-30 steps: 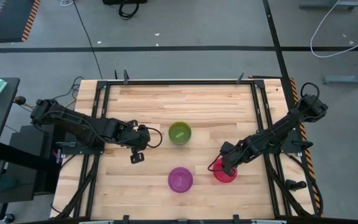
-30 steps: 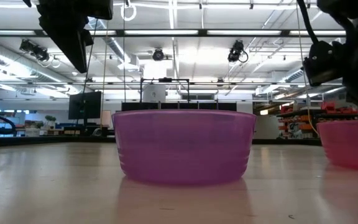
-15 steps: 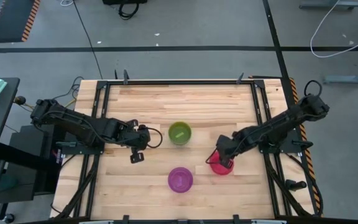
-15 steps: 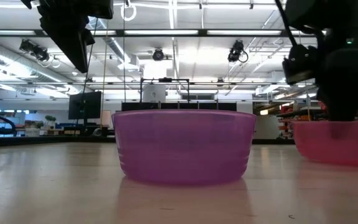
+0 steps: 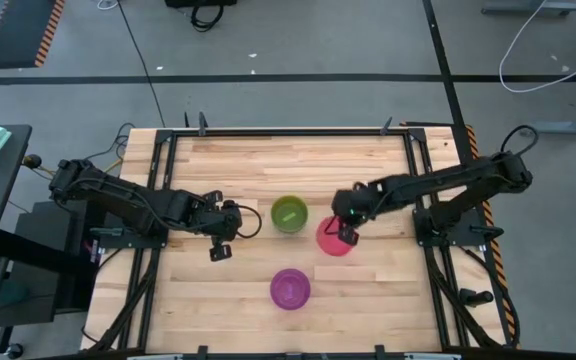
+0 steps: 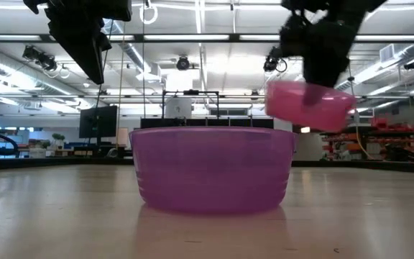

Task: Nest bowls inside each other
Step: Stack the pink bowl on top of the green bowl

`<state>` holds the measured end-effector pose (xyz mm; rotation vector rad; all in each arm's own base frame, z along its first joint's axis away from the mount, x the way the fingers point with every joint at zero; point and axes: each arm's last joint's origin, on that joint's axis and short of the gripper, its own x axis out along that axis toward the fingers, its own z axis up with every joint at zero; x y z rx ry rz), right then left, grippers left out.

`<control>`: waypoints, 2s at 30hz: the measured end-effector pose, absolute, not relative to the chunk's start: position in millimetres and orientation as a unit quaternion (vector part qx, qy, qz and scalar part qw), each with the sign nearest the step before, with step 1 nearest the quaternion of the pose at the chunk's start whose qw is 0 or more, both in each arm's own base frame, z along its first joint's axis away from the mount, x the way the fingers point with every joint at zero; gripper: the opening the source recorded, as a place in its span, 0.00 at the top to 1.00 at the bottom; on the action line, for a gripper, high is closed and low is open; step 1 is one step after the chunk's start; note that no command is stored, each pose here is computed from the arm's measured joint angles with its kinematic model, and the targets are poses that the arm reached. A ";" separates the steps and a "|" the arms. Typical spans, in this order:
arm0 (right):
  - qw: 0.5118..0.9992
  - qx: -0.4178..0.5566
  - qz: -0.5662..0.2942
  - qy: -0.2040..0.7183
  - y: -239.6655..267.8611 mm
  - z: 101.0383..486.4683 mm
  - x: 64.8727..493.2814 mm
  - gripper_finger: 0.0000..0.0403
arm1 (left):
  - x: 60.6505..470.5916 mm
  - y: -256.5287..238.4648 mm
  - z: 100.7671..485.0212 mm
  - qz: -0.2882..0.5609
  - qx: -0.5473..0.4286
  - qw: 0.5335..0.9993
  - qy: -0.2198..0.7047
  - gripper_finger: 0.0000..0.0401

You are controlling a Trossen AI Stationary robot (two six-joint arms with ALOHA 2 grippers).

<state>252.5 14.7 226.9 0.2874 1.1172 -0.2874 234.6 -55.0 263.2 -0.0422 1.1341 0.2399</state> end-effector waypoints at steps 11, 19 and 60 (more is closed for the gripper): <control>0.859 0.126 -0.145 0.475 -45.5 287.7 293.3 1.00 | 234.6 -55.0 263.1 0.111 -0.015 0.836 0.537 0.86; 0.851 0.153 -0.126 0.486 -81.7 294.4 327.8 1.00 | 233.4 -54.7 262.6 0.107 -0.005 0.833 0.543 0.89; 0.763 0.173 -0.076 0.618 -87.8 221.5 391.9 0.99 | 228.9 -51.5 261.7 0.137 0.007 0.821 0.554 0.90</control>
